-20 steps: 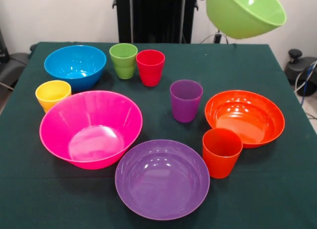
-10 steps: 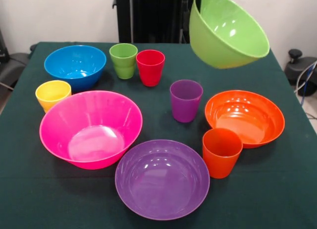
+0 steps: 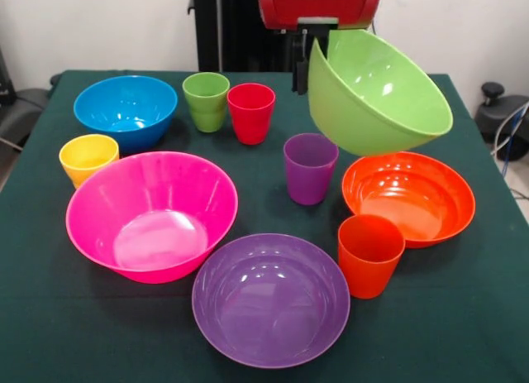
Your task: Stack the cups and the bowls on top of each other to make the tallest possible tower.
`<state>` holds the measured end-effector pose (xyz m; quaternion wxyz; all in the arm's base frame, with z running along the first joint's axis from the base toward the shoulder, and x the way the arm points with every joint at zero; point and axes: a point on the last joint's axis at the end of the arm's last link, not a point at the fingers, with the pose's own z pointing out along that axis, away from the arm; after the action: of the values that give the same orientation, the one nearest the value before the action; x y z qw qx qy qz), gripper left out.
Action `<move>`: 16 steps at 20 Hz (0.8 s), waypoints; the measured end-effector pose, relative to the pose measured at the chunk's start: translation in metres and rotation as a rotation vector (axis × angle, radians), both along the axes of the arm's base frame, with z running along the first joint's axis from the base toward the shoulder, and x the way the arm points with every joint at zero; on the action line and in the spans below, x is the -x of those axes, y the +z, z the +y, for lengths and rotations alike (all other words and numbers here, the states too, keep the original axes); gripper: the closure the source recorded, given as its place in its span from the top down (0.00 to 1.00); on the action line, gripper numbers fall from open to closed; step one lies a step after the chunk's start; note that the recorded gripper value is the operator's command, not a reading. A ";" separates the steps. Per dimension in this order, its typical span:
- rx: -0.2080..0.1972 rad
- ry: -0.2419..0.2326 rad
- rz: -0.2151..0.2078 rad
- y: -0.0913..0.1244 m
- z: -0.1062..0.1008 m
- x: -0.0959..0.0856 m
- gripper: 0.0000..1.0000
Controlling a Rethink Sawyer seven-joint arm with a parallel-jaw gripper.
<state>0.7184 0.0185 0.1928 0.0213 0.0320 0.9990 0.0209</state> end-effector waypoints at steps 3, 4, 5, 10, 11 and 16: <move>0.003 0.046 0.015 0.005 -0.007 -0.012 0.00; 0.003 0.055 0.018 0.006 -0.009 -0.015 0.00; 0.003 0.066 0.021 0.007 -0.011 -0.018 0.00; -0.007 0.118 0.013 0.018 -0.032 -0.034 0.00; -0.008 0.121 0.009 0.019 -0.034 -0.036 0.00; -0.011 0.125 -0.012 0.023 -0.048 -0.044 0.00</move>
<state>0.7623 -0.0295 0.2160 0.0260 -0.0305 0.9988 0.0281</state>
